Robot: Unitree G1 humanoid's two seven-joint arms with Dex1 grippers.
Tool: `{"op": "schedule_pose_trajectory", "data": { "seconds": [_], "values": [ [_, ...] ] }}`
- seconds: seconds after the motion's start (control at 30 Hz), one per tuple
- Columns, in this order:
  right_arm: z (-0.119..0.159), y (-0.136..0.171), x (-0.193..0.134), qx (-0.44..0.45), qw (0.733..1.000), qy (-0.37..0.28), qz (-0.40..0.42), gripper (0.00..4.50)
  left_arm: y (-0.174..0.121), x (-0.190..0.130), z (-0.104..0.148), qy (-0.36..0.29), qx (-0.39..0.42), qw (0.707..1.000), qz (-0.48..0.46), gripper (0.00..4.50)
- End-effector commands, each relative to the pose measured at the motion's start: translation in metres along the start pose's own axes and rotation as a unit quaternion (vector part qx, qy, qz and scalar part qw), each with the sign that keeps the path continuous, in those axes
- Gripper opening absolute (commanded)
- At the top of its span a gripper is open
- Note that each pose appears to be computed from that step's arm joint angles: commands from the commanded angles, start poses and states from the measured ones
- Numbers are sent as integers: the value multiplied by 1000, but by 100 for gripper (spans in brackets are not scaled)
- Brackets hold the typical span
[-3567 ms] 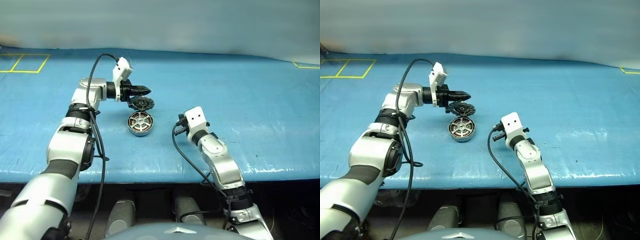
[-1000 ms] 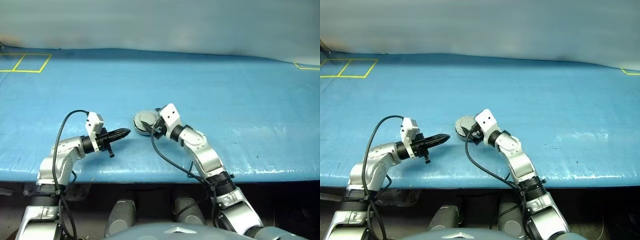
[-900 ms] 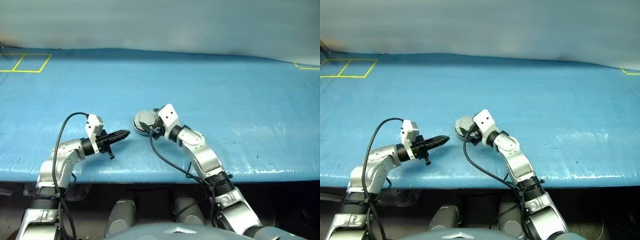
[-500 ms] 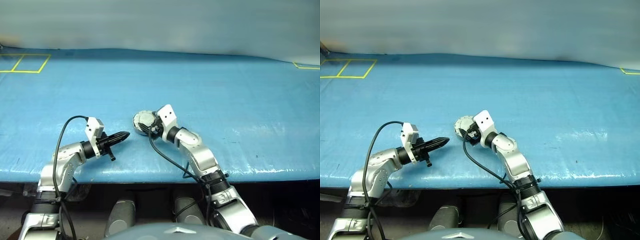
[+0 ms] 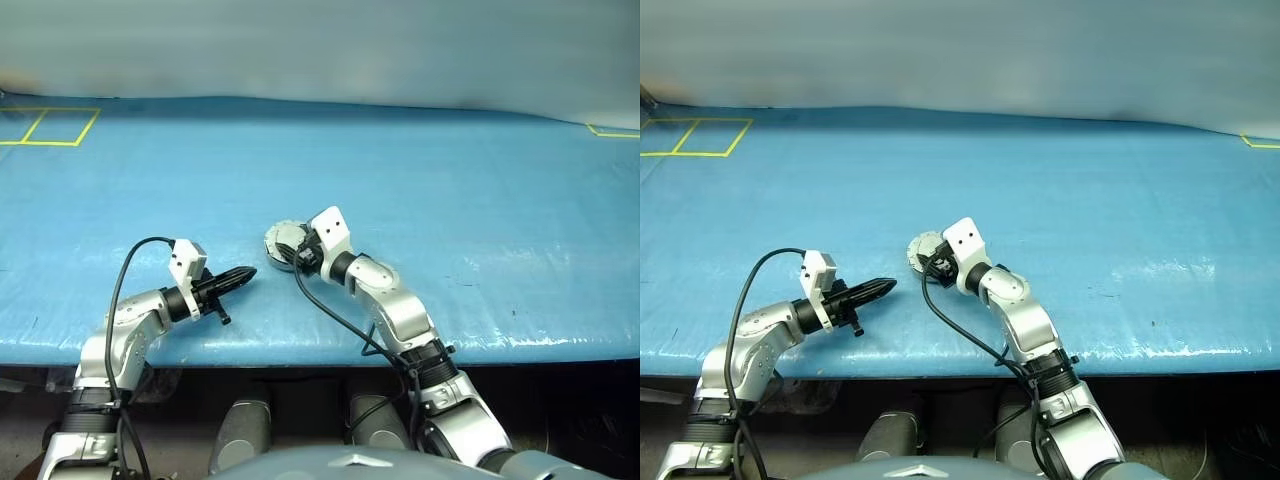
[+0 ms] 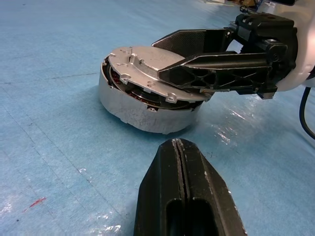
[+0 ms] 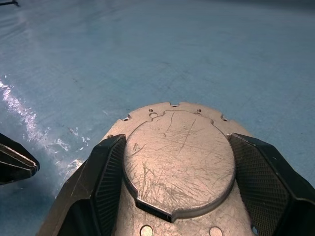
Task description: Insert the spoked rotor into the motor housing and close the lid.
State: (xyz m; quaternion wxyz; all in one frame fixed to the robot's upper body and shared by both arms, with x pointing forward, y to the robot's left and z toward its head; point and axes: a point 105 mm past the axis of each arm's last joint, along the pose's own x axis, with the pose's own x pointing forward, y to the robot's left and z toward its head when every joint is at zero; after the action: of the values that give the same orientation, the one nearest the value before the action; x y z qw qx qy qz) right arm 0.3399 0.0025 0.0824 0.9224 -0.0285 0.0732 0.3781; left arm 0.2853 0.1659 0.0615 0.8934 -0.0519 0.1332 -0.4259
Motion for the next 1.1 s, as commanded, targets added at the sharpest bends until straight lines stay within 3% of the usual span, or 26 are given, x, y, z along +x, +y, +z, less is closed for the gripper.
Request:
{"op": "schedule_pose_trajectory", "data": {
  "seconds": [0.03, 0.4, 0.8, 1.1],
  "values": [
    [19, 6, 4, -23, 999, -26, -9, 301, -4, 0, 9, -19, 15, 1000, -2, 0],
    [4, 8, 8, -44, 999, 13, -19, 301, -2, -3, 8, -21, 14, 1000, 11, 0],
    [-21, -23, 5, -54, 990, 79, -103, 301, -3, 2, 10, -31, 10, 999, 13, 0],
    [-22, -15, 0, -52, 992, 79, -80, 301, 15, 15, 48, -136, -35, 988, 61, 0]
  ]
}}
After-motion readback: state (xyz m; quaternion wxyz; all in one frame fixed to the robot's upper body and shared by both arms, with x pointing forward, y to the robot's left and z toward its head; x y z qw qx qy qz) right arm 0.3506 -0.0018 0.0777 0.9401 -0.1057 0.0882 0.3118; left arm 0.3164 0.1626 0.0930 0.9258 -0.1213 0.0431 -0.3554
